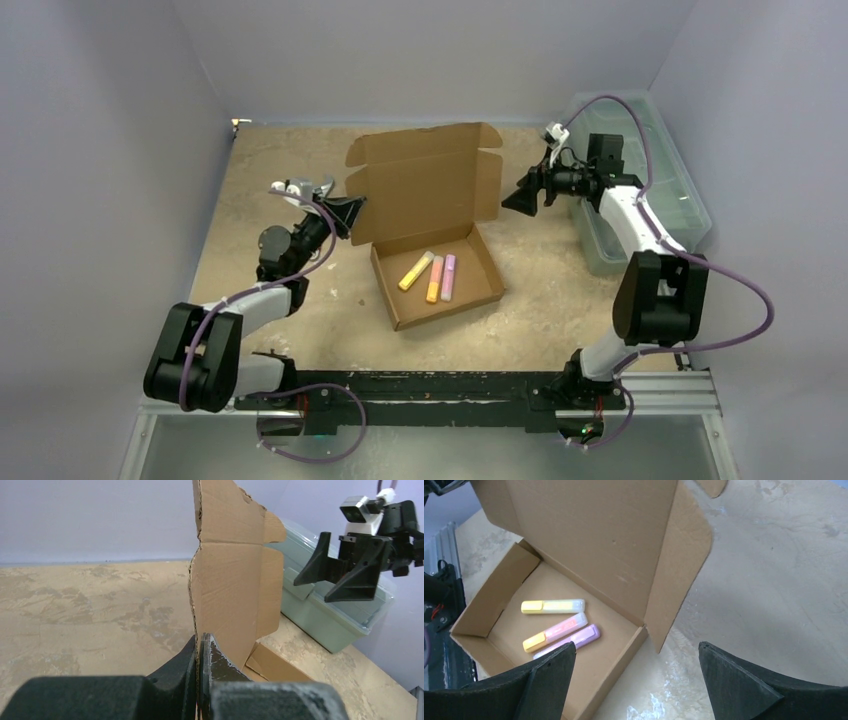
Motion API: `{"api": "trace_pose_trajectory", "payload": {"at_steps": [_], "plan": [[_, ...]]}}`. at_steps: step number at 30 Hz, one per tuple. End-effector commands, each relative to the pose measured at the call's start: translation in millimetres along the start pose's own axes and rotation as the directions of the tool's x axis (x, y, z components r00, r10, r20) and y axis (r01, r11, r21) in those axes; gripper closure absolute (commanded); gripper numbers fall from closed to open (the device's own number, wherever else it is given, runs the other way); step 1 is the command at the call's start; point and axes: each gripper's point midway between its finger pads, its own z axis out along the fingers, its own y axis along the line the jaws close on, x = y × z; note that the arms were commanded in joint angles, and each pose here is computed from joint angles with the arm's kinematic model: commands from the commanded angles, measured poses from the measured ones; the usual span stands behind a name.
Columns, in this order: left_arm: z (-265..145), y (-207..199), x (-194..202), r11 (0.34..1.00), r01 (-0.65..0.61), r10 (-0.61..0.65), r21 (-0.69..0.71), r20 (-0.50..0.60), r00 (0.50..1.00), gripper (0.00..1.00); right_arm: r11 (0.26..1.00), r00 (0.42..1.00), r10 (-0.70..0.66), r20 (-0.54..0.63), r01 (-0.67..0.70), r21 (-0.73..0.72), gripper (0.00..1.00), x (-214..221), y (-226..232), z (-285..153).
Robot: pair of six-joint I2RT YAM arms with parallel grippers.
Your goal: Fold the paper box
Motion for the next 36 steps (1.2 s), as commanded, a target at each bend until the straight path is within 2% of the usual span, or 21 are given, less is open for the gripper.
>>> {"api": "trace_pose_trajectory", "payload": {"at_steps": [1,11,15,18,22,25,27,33,36], "plan": [[-1,-17,-18,0.996,-0.078,0.075,0.053,0.064,0.995,1.00,0.998,0.994,-0.056,0.093,0.059,-0.029,0.07,-42,-3,8],[-3,-19,-12,0.993,-0.106,0.104,0.047,0.035,0.994,1.00,0.997,0.998,-0.012,0.062,0.016,-0.069,0.24,-36,-25,38],[-3,-18,-12,0.994,-0.106,0.105,0.039,0.031,0.994,1.00,0.993,0.998,-0.023,0.054,0.029,-0.111,0.32,-34,-15,54],[-2,-17,-11,0.994,-0.102,0.101,0.031,0.024,0.995,1.00,0.991,0.997,-0.037,0.065,0.045,-0.128,0.46,-33,-11,57],[-2,-13,-9,0.996,-0.090,0.090,0.010,0.013,0.996,1.00,0.991,0.993,-0.051,0.103,0.062,-0.114,0.80,-37,-4,54],[-1,-12,-10,0.997,-0.071,0.071,-0.001,0.009,0.997,1.00,0.996,0.987,-0.074,0.141,0.081,-0.042,0.95,-40,-4,48],[0,-13,-10,0.999,-0.035,0.035,-0.003,0.006,0.999,0.94,0.996,0.981,-0.088,0.170,0.085,0.027,1.00,-41,-5,42],[2,-14,-3,0.993,0.117,-0.118,-0.032,-0.056,0.991,0.73,0.970,0.960,-0.200,0.196,0.165,0.181,1.00,-51,-5,16],[-5,-2,6,0.974,0.185,-0.202,-0.131,-0.133,0.970,0.59,0.959,0.955,-0.241,0.174,0.208,0.190,1.00,-46,-2,4]]}}
